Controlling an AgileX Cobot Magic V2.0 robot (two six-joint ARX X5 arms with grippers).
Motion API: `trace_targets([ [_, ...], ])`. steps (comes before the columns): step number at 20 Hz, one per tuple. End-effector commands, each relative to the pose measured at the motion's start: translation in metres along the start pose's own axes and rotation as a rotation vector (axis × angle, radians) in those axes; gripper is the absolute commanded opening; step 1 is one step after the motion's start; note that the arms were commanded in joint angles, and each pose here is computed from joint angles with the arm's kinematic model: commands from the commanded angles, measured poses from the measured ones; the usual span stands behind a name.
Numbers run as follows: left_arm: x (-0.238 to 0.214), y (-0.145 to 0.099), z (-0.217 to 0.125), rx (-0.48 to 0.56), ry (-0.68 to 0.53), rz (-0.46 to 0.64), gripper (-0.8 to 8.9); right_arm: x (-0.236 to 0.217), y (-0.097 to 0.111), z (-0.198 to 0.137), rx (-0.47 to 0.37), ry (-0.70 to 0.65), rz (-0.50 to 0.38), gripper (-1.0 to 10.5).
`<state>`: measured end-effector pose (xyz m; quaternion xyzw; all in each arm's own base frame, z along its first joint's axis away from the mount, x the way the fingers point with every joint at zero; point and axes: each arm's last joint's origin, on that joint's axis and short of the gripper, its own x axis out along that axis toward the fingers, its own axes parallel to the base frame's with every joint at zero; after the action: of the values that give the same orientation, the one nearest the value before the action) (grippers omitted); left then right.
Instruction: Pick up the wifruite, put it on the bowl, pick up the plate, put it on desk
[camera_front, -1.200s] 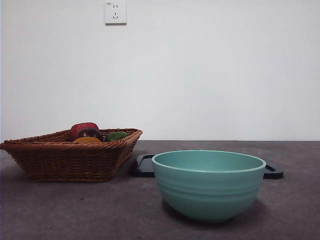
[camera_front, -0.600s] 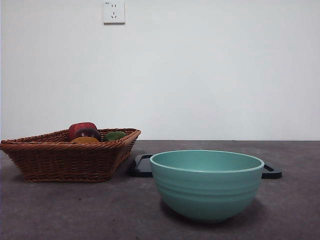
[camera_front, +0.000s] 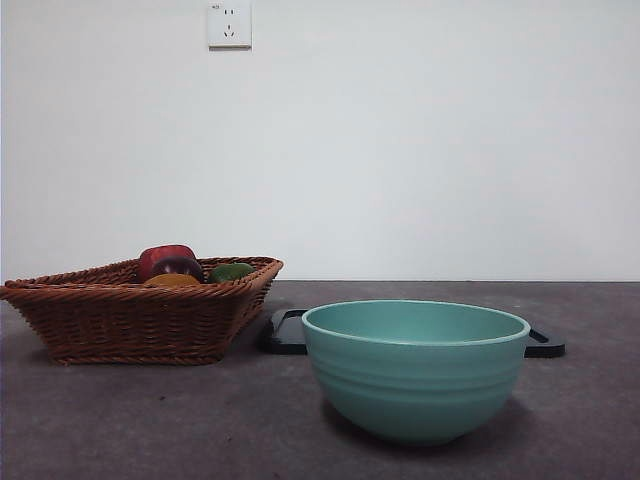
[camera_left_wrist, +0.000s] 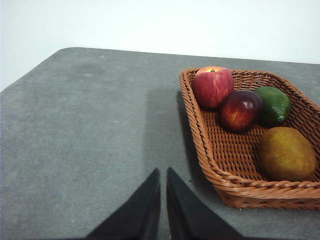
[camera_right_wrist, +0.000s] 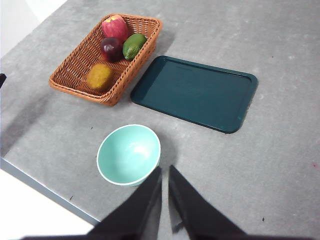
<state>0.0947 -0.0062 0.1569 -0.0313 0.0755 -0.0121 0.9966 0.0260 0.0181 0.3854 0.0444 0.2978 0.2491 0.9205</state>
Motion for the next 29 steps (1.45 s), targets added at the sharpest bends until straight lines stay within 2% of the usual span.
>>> trace_targets([
  [1, 0.002, 0.0, -0.005, -0.007, 0.004, 0.003, 0.19, -0.002, 0.001, 0.003, 0.003, -0.018, 0.01, 0.2],
  [7, 0.002, 0.0, -0.005, -0.007, 0.004, 0.003, 0.19, -0.003, 0.0, 0.003, -0.007, -0.02, -0.006, 0.2],
  [8, 0.002, 0.0, -0.005, -0.007, 0.005, 0.003, 0.19, -0.004, -0.002, 0.002, -0.106, -0.039, -0.057, 0.2],
  [10, 0.002, 0.0, -0.005, -0.007, 0.004, 0.003, 0.19, 0.005, -0.007, -0.001, -0.173, -0.164, -0.161, 0.2],
  [13, 0.002, 0.0, -0.005, -0.007, 0.004, 0.003, 0.19, 0.041, -0.025, -0.023, -0.202, -0.437, -0.306, 0.2],
  [15, 0.002, 0.0, -0.005, -0.007, 0.004, 0.003, 0.19, 0.073, -0.043, -0.057, -0.179, -0.506, -0.395, 0.2],
  [19, 0.002, 0.0, -0.005, -0.007, 0.004, 0.003, 0.19, 0.121, -0.073, -0.112, -0.086, -0.497, -0.5, 0.2],
  [24, 0.002, 0.0, -0.005, -0.007, 0.003, 0.003, 0.19, 0.149, -0.089, -0.139, -0.058, -0.452, -0.513, 0.2],
  [29, 0.002, 0.0, -0.005, -0.007, 0.002, 0.003, 0.19, 0.161, -0.095, -0.144, -0.072, -0.561, -0.512, 0.2],
])
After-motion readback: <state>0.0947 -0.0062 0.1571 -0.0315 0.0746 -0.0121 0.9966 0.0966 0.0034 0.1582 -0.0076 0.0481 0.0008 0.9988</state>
